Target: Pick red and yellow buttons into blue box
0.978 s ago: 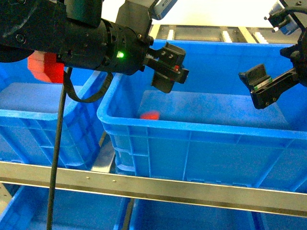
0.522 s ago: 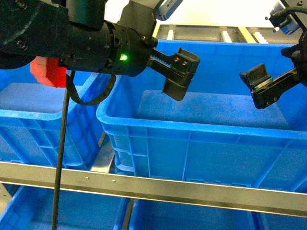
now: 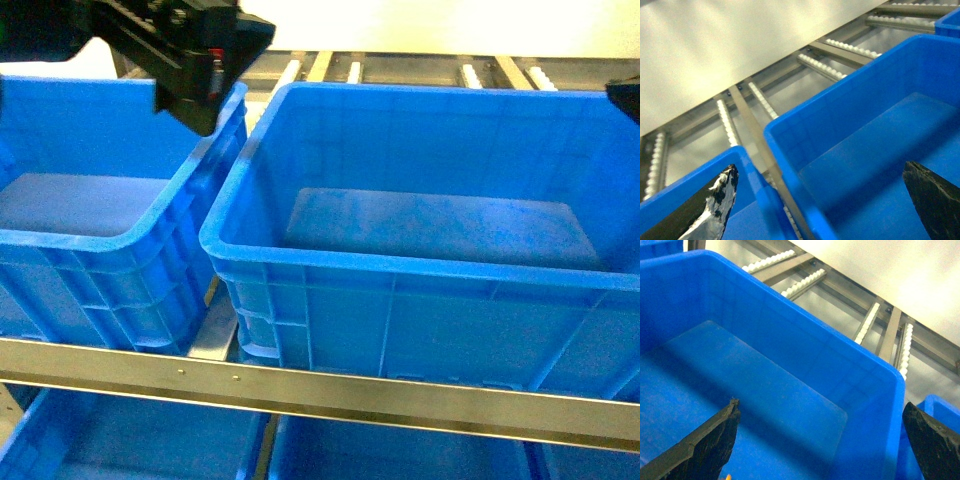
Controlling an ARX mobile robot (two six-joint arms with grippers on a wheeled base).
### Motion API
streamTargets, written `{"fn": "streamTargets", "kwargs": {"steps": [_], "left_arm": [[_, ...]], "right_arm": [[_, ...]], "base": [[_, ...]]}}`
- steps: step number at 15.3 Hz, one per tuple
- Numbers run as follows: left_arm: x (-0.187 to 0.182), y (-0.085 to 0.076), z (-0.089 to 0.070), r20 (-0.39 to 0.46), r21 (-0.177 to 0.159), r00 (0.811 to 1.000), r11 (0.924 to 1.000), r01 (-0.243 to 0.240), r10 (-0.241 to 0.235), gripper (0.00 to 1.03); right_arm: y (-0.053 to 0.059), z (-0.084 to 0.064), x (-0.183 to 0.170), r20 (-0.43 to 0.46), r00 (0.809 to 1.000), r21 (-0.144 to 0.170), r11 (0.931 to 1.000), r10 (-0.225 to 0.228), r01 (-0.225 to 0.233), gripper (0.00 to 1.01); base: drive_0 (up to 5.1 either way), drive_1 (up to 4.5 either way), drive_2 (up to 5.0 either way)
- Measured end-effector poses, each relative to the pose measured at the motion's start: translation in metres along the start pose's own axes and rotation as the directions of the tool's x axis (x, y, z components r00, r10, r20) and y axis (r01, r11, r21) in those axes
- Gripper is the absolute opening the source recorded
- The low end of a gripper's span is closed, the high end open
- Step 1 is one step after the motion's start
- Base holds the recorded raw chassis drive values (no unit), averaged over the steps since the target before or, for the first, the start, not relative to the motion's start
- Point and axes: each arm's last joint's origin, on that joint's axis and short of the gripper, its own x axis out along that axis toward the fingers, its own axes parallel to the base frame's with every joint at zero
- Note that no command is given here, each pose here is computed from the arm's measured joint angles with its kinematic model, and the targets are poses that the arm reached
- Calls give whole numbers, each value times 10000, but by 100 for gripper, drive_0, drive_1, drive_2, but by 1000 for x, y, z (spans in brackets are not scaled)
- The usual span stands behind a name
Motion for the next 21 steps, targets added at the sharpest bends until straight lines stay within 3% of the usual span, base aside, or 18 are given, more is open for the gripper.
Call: {"fn": "streamTargets", "kwargs": {"steps": [2, 4, 6, 7, 8, 9, 10, 11, 13, 15, 19, 20, 21], "left_arm": [[-32, 2, -2, -101, 391, 9982, 9975, -585, 590, 98], [-40, 4, -1, -178, 633, 9965, 9948, -804, 817, 98], [-39, 3, -2, -249, 668, 9966, 9948, -773, 792, 98], [-39, 2, -1, -173, 481, 9920, 9911, -1245, 1254, 95], [-46, 0, -3, -394, -460, 9627, 9619, -2694, 2677, 85], [-63, 0, -17, -1029, -1641, 9122, 8978, -4088, 3966, 72], [-79, 0, -30, -1411, -2482, 8822, 8466, -4708, 4492, 59], [-89, -3, -37, -1459, -2901, 8787, 8295, -4772, 4545, 49], [-107, -9, -46, -1367, -3300, 8877, 8247, -4593, 4397, 25], [-124, -14, -55, -1403, -3476, 8844, 8142, -4650, 4452, 1], [-152, -16, -69, -1418, -3489, 8877, 8171, -4589, 4380, 2], [-157, -17, -71, -1483, -3478, 8777, 8068, -4776, 4557, 2], [-161, -20, -72, -1404, -3492, 8833, 8125, -4669, 4473, 2]], "right_arm": [[-3, 5, -15, -119, 9996, -379, 9990, -254, 249, 98], [-3, 2, -15, -298, 9983, -702, 9964, -499, 477, 98], [-3, 1, -14, -333, 9981, -813, 9955, -521, 492, 98], [-5, 0, -16, -13, 9932, -558, 9917, -1162, 1160, 95], [-4, -5, -23, 340, 9722, 474, 9720, -2318, 2301, 84], [3, -18, -38, 264, 9574, 1898, 9418, -2875, 2775, 71], [9, -28, -52, 173, 9527, 2912, 9130, -3036, 2857, 58], [14, -31, -61, 256, 9525, 3339, 9007, -3035, 2780, 47], [23, -39, -79, 286, 9530, 3756, 8868, -3015, 2693, 23], [33, -49, -96, 179, 9544, 3893, 8813, -2978, 2677, 2], [45, -60, -120, 166, 9548, 3918, 8805, -2969, 2670, 2], [48, -61, -125, 153, 9547, 3918, 8802, -2972, 2677, 2], [50, -62, -130, 182, 9544, 3921, 8802, -2980, 2673, 2]], "base": [[0, 0, 0], [0, 0, 0], [0, 0, 0], [0, 0, 0], [0, 0, 0], [0, 0, 0], [0, 0, 0], [0, 0, 0], [0, 0, 0], [0, 0, 0], [0, 0, 0], [0, 0, 0], [0, 0, 0]]}}
